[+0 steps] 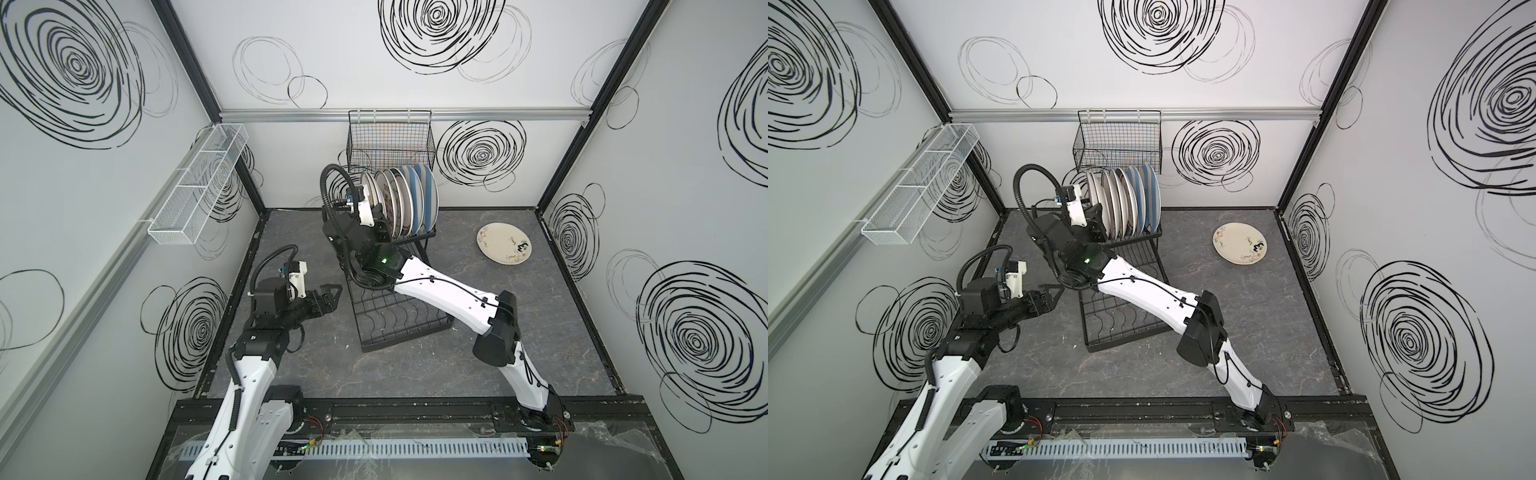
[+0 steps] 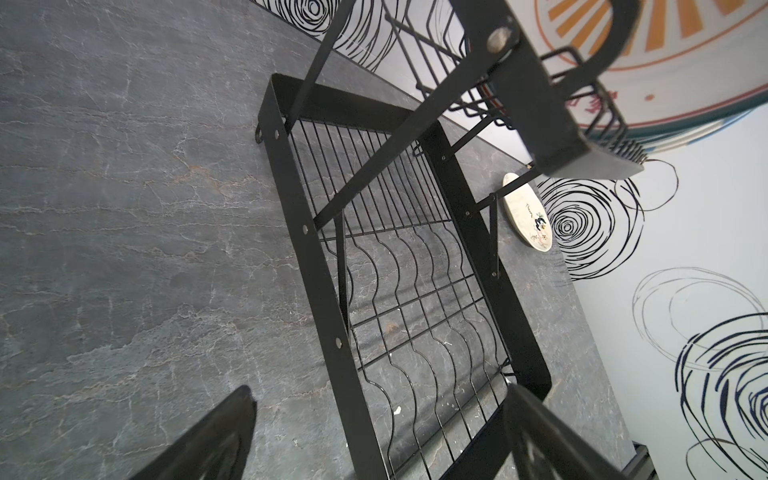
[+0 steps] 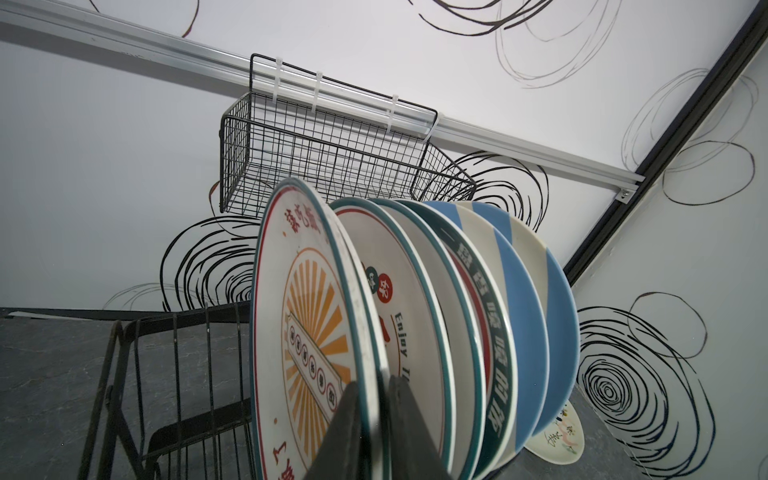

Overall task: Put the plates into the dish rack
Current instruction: 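Lower the orange-sunburst plate into the front rack slot with the right gripper, then open the right gripper and withdraw it toward the cream floral plate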

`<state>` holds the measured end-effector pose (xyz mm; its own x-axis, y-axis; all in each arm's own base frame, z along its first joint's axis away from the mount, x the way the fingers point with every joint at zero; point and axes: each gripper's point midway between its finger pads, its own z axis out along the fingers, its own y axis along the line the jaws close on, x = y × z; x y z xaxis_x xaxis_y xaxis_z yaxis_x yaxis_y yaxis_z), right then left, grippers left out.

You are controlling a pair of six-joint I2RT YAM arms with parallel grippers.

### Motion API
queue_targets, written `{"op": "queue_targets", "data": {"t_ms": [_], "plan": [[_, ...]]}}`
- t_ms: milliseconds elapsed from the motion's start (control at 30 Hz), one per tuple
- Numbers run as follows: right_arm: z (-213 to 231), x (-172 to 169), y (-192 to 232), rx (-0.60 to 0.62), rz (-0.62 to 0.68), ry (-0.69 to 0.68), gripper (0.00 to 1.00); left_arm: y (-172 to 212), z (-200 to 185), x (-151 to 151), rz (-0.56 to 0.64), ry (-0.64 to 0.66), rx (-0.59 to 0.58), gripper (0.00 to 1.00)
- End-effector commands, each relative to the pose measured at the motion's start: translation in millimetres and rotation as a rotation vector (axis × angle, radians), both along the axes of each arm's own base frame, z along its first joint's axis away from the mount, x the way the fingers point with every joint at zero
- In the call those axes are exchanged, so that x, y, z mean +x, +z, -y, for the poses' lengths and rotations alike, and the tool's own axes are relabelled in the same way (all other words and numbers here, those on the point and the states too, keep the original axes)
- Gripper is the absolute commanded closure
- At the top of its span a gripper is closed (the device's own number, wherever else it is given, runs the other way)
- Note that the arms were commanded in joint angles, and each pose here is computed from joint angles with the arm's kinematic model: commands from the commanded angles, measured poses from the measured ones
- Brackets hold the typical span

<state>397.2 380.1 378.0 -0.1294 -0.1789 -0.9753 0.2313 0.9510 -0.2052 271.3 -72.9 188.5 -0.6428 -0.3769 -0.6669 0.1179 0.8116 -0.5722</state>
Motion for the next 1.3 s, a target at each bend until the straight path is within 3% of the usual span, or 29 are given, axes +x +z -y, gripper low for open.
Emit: {"op": "queue_targets", "data": {"t_ms": [0, 200, 533, 800, 1067, 1167, 1267], "plan": [[10.2, -7.3, 10.4, 0.006, 0.003, -0.016, 0.79, 5.7, 0.6, 2.9, 0.048, -0.007, 0.017, 0.04], [7.8, -16.0, 17.7, 0.016, 0.005, 0.006, 0.73, 6.1, 0.9, 2.4, 0.050, -0.006, 0.018, 0.04], [18.5, -34.8, 60.1, 0.133, 0.007, 0.120, 0.48, 8.9, -4.2, 2.8, 0.060, 0.020, 0.028, 0.04], [39.6, -52.4, 100.3, 0.224, 0.007, 0.224, 0.40, 19.4, -7.8, 0.1, 0.077, 0.044, 0.048, 0.04], [137.7, -90.2, 104.1, 0.392, 0.007, 0.296, 0.33, 21.6, 4.8, -9.9, 0.050, 0.004, 0.031, 0.04], [187.9, -99.5, 66.6, 0.469, -0.059, 0.308, 0.25, 25.1, 12.5, -19.5, 0.026, -0.029, 0.028, 0.04], [246.1, -98.2, 5.0, 0.505, -0.144, 0.234, 0.17, 31.7, 25.9, -28.5, 0.023, -0.065, -0.005, 0.04]]}}
